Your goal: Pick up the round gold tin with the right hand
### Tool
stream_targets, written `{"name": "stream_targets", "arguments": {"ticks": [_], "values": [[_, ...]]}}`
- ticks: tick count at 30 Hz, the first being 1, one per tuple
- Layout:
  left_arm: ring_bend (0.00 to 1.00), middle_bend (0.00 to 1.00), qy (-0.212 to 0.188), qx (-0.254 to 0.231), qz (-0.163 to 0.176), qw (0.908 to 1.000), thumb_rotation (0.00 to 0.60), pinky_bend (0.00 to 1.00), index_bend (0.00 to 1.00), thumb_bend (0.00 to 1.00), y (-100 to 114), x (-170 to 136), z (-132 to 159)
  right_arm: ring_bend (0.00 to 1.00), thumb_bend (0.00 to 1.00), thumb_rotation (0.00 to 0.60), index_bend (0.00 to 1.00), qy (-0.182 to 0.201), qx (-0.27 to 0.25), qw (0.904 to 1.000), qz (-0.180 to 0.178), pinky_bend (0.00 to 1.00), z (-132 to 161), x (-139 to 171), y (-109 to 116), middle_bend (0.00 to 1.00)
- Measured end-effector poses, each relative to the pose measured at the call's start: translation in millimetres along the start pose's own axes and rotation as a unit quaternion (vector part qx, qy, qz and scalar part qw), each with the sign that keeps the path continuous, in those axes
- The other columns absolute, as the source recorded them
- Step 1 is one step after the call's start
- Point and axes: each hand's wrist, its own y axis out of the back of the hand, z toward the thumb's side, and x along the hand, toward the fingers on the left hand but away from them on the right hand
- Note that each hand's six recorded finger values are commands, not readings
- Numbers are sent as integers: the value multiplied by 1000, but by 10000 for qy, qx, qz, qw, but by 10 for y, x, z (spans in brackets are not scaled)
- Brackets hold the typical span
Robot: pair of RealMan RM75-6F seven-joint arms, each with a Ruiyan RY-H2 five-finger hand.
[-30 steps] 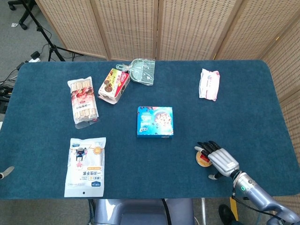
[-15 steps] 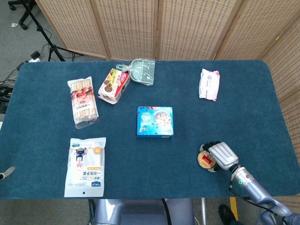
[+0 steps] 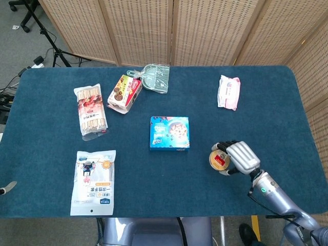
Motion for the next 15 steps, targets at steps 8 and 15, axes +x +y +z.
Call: {"name": "stream_targets", "arguments": {"ticks": [8, 15], "values": [[0, 0, 65, 59, -70, 9999, 600, 0, 0, 0, -55, 153, 30, 426, 311, 600, 501, -634, -116, 9976, -246, 422, 16, -882, 564, 525], [0, 0, 172, 92, -89, 9998, 600, 0, 0, 0, -84, 201, 11, 426, 260, 600, 509, -1042, -235, 9940, -253, 421, 119, -1598, 676, 515]]}}
